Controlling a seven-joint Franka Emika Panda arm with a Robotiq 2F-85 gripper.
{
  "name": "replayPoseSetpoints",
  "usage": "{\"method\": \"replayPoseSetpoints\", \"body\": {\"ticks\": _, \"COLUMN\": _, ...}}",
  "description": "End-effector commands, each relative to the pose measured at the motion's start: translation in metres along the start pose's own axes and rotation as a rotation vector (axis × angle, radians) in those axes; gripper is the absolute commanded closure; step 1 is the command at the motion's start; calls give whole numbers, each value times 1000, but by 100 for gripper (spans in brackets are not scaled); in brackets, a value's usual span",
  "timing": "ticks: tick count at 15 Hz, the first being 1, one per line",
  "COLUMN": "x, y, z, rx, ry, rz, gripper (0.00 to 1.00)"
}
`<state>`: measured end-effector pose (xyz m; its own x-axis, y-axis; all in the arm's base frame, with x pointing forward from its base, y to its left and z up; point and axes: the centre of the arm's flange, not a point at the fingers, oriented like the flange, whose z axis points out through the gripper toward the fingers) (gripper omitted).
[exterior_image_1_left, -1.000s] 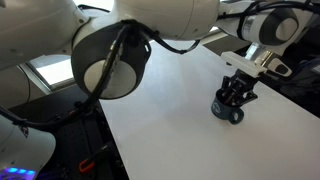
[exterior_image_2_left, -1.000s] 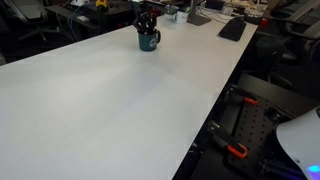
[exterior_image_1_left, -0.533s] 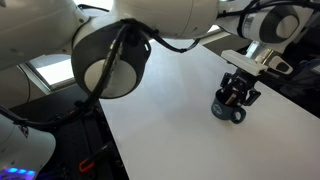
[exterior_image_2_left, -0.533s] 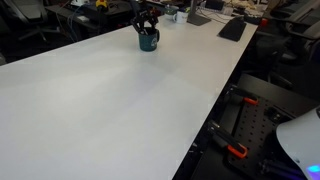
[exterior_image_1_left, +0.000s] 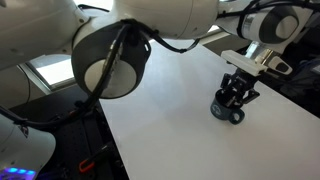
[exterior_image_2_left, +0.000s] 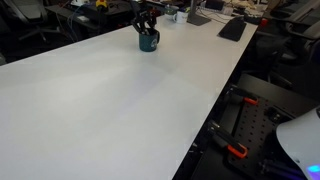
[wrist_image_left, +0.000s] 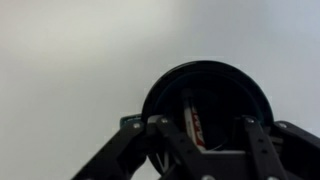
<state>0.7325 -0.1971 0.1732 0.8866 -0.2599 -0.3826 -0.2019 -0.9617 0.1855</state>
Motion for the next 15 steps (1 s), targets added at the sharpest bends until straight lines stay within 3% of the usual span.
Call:
{"method": "replayPoseSetpoints", "body": {"ticks": 1, "x": 16, "y": 0, "z": -6, "rx": -2, "ry": -3, "rz": -27, "gripper": 59}}
{"method": "replayPoseSetpoints", "body": {"ticks": 4, "x": 16, "y": -1, "z": -5, "rx": 1, "ry": 4, "rz": -51, "gripper": 73}}
{"method": "replayPoseSetpoints", "body": {"ticks": 7, "x": 16, "y": -2, "z": -3, "rx": -3, "ry": 1, "rz": -72, "gripper": 99}}
{"method": "replayPoseSetpoints", "body": {"ticks": 15, "x": 12, "y": -1, "z": -7, "rx": 5, "ry": 0, "rz": -89, "gripper": 96}}
